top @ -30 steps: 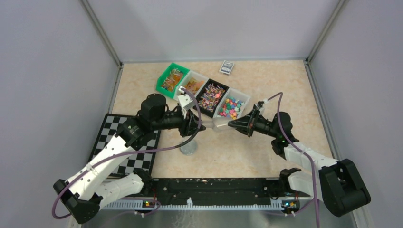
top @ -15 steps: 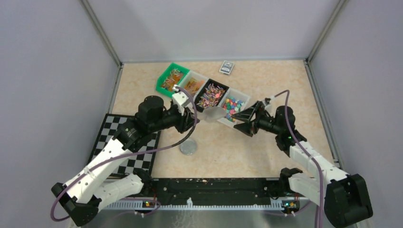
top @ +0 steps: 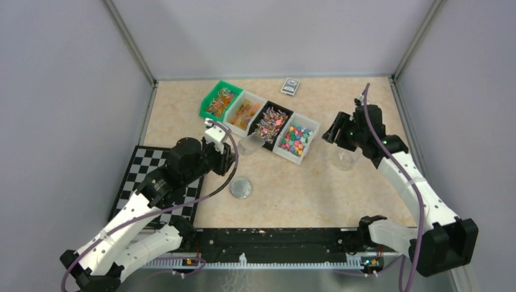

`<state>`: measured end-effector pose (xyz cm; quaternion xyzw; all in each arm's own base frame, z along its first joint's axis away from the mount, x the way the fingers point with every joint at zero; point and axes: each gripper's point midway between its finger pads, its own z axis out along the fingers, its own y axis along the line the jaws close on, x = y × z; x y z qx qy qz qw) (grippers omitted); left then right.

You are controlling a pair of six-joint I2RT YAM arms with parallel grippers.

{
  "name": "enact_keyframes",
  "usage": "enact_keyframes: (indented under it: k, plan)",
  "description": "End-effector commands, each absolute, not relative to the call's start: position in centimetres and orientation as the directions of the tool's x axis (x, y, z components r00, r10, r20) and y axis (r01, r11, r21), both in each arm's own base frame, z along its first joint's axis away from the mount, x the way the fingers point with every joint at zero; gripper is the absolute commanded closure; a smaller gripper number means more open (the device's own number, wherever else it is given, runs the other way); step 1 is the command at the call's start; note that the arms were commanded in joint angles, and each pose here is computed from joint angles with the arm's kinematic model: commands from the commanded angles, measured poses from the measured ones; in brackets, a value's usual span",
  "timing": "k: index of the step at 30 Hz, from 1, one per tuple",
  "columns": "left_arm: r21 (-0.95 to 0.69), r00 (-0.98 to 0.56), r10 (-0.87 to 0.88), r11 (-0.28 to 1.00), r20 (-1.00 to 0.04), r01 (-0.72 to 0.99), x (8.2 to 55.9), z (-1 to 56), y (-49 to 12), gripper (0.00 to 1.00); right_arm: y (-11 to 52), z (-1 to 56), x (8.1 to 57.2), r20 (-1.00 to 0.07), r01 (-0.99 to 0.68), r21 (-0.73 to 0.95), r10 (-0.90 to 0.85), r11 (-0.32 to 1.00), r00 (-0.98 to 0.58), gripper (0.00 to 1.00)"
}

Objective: Pack the candies
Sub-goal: Pick up the packing bottle from the center of the board.

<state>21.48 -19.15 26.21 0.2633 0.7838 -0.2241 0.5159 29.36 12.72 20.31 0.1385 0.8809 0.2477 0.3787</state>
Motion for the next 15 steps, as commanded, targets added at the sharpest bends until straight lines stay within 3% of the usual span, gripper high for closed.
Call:
enact_keyframes:
  k: [1, 8, 15]
  plan:
    - [-0.041, -0.247, 0.129, 0.810, -0.960, 0.585, 22.0, 27.0, -17.5, 1.00, 7.8, 17.0, 29.0, -0.640, 0.078, 0.196, 0.187, 0.978, -0.745, 0.46]
    - [-0.020, -0.263, 0.153, 0.831, -0.953, 0.556, 21.8, 24.4, -16.4, 1.00, 7.1, 13.7, 30.5, -0.609, 0.054, 0.095, 0.101, 0.994, -0.787, 0.55]
    - [-0.004, -0.224, 0.131, 0.856, -0.966, 0.517, 22.1, 24.4, -15.4, 1.00, 5.7, 10.3, 31.2, -0.576, 0.050, -0.018, 0.030, 0.999, -0.817, 0.56]
